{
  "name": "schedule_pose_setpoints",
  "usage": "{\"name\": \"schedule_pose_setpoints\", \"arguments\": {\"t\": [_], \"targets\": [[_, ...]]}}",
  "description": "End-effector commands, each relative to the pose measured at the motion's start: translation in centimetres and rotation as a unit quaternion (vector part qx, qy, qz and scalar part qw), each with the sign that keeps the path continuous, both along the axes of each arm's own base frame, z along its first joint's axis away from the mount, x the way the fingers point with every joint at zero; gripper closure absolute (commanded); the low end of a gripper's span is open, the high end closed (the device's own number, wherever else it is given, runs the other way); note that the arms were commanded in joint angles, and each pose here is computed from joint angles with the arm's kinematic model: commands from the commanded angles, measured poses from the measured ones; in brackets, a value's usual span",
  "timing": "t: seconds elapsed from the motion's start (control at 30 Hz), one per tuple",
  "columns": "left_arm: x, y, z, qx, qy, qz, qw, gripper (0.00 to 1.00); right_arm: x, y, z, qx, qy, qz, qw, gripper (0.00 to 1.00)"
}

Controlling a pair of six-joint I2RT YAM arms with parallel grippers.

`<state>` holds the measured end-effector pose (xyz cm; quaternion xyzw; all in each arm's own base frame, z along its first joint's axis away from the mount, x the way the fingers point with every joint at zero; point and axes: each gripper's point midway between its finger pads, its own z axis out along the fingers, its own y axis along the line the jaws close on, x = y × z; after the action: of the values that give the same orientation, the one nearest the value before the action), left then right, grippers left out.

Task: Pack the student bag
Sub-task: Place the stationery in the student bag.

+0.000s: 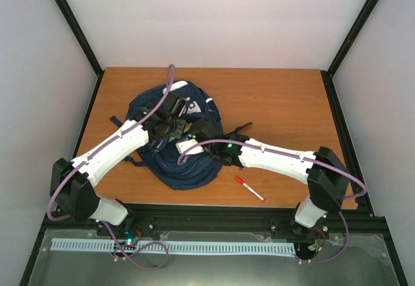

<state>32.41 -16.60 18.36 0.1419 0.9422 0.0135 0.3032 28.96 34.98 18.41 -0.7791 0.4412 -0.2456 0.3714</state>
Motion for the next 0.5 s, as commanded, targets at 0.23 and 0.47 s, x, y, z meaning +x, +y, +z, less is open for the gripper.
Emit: {"name": "schedule_pose_setpoints", "arguments": {"t": [0.23,0.47], "targets": [[0.8,-0.3,2.9,-0.029,-0.035,0.013,0.999,0.97,1.4,2.3,0.4,0.032,-0.062,0.014,0.997,0.80],[0.8,-0.2,2.8,-0.025,-0.035,0.016,0.999,0.96,0.5,2.0,0.3,0.050,-0.027,0.012,0.998,0.75]]}}
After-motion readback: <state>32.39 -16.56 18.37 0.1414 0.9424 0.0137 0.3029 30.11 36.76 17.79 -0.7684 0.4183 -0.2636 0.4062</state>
